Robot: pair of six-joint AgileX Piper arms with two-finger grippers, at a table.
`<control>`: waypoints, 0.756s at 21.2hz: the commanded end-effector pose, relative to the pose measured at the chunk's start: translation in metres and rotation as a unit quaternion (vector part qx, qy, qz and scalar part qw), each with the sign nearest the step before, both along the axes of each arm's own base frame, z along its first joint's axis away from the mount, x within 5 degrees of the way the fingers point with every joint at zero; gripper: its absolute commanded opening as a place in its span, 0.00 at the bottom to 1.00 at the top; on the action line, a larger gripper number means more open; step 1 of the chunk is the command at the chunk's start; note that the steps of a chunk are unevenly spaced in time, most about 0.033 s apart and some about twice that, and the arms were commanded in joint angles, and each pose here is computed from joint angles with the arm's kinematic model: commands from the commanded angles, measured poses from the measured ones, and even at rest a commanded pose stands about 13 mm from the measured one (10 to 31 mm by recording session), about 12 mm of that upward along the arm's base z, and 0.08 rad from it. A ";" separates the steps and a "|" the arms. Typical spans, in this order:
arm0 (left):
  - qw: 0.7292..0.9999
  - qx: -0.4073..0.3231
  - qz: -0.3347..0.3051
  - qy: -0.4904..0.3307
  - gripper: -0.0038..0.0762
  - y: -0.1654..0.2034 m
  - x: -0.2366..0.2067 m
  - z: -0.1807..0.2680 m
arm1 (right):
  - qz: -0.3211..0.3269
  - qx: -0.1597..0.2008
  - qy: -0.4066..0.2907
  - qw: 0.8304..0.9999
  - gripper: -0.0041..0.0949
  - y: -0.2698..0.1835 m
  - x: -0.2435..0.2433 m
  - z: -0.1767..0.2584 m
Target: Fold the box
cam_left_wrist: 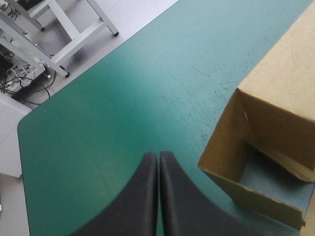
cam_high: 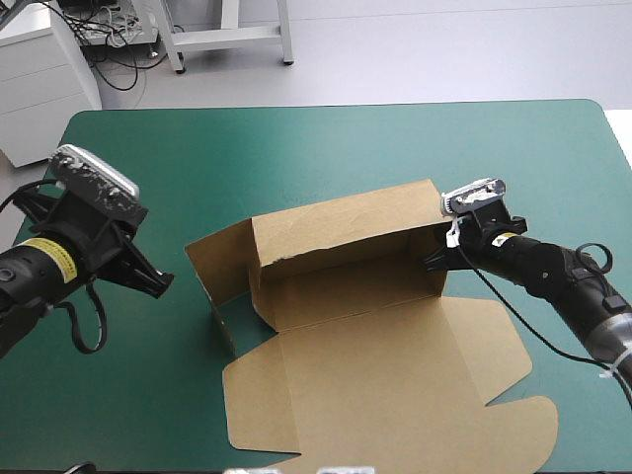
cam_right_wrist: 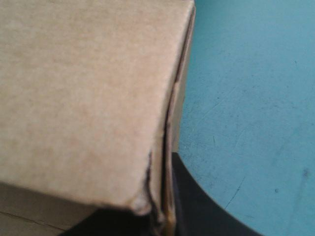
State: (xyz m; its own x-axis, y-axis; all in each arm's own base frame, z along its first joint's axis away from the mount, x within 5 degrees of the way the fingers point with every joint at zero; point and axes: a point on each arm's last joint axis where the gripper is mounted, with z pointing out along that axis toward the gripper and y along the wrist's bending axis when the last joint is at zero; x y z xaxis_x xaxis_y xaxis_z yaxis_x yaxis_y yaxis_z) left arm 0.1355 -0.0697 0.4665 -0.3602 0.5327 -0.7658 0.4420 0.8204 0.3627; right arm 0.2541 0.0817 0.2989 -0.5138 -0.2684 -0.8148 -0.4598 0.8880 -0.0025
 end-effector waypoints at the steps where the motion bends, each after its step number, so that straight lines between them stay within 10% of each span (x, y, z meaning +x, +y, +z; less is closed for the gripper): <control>1: 1.000 -0.022 0.006 -0.016 0.04 0.008 -0.005 0.001 | -0.011 0.021 -0.037 0.999 0.02 0.000 0.000 0.020; 12: 0.999 -0.034 0.038 0.010 0.04 0.014 0.005 -0.040 | 0.001 0.022 0.056 0.998 0.02 -0.005 -0.017 0.040; 16: 0.998 -0.040 0.039 0.002 0.04 0.014 0.007 -0.039 | -0.026 -0.029 0.137 0.990 0.02 -0.013 -0.009 0.059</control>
